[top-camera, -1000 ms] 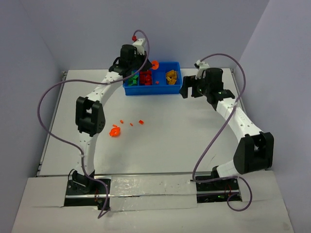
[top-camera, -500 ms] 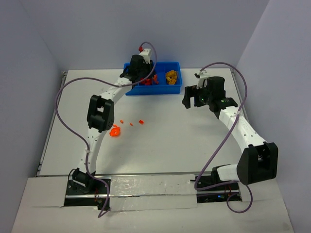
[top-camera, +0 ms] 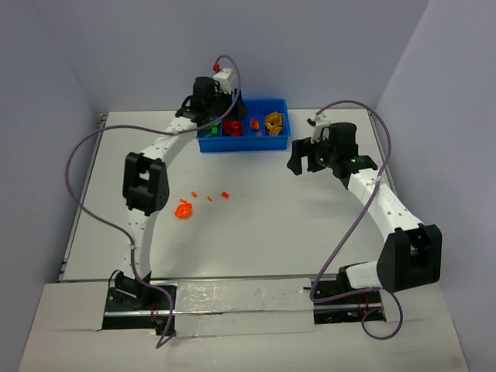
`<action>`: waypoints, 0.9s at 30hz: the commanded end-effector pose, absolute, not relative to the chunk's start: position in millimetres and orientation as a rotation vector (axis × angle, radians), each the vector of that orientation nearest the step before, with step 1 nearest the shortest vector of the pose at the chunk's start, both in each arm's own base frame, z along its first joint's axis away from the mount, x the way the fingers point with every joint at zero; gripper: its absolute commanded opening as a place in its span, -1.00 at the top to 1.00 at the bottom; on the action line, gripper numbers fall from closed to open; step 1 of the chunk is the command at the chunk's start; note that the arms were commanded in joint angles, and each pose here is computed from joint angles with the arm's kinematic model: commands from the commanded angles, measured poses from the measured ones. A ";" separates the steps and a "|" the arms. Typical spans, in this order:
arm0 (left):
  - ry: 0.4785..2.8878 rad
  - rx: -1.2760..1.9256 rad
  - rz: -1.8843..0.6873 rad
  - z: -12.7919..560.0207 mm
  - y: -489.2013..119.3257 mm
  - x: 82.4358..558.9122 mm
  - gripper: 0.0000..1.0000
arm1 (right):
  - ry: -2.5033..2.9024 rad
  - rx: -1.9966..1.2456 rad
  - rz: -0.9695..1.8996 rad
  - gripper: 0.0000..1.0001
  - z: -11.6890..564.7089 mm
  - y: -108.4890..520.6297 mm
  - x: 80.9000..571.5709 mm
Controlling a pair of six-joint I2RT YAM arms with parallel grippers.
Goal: Sort the legos into containers by color
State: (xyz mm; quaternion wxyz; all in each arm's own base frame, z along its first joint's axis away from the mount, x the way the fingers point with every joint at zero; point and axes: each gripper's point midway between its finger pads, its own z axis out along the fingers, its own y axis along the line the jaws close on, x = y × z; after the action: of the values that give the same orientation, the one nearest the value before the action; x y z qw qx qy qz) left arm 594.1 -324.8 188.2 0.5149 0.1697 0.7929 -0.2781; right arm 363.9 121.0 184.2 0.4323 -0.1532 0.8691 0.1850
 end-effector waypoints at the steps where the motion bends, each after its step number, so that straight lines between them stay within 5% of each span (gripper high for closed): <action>1: 1.835 0.585 -0.769 293.1 -248.1 516.0 -0.32 | 2.160 -0.456 0.519 -0.91 180.3 140.9 362.7; 12: 2.300 0.861 -0.911 154.9 -114.6 312.8 -0.23 | 2.185 -0.541 0.600 -0.88 165.4 176.0 358.8; 27: 2.542 0.789 -0.863 49.5 -87.7 295.2 0.03 | 2.196 -0.557 0.584 -0.87 166.4 174.9 352.3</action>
State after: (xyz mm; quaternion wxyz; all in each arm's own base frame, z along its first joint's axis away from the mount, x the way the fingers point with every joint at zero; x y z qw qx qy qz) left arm 281.0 -93.2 59.9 0.1491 0.2672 0.8956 -0.3230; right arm 348.5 172.1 146.2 0.3656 -0.2088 0.8776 0.2292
